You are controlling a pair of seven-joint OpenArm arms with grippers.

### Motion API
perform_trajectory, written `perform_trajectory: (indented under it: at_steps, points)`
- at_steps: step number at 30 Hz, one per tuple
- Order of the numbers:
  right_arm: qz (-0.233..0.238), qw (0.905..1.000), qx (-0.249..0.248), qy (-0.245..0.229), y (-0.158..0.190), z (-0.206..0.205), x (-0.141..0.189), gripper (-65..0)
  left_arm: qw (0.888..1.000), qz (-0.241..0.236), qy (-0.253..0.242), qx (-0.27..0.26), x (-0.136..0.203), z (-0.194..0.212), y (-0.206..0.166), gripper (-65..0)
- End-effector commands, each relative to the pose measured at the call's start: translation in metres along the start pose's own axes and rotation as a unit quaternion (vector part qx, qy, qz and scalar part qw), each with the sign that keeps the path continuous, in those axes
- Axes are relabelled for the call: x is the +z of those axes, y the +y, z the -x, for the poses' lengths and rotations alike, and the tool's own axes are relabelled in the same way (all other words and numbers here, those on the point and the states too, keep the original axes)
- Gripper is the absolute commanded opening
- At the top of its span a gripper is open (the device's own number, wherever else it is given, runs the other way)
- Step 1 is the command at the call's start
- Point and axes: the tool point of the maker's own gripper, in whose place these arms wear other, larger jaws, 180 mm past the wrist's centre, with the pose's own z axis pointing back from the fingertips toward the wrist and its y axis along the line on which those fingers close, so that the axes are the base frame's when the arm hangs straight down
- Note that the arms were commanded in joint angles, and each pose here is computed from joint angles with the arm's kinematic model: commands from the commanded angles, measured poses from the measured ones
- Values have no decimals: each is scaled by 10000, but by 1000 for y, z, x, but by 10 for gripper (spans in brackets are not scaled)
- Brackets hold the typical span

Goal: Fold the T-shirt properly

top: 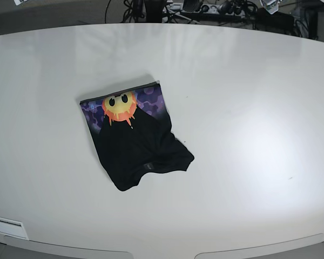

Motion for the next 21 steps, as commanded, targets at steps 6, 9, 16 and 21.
perform_trajectory:
  at_steps: [6, 9, 16, 21]
  points:
    - [-388, 9929, -806, 789, -7, 67, -36, -650, 9938, -245, 209, 1068, -14, 51, 20, -650]
    - [-431, 9887, -839, 1166, -18, 102, -69, -650, 9852, -727, 194, 1537, -33, 85, 67, -650]
    - [253, 9898, -561, 1284, -74, 119, -185, -650, 9616, -1716, -82, 2139, -117, 146, 213, -650]
    - [474, 9919, 61, 1173, -103, 98, -253, -650, 9446, -2573, 34, 2038, -176, 143, 285, -650]
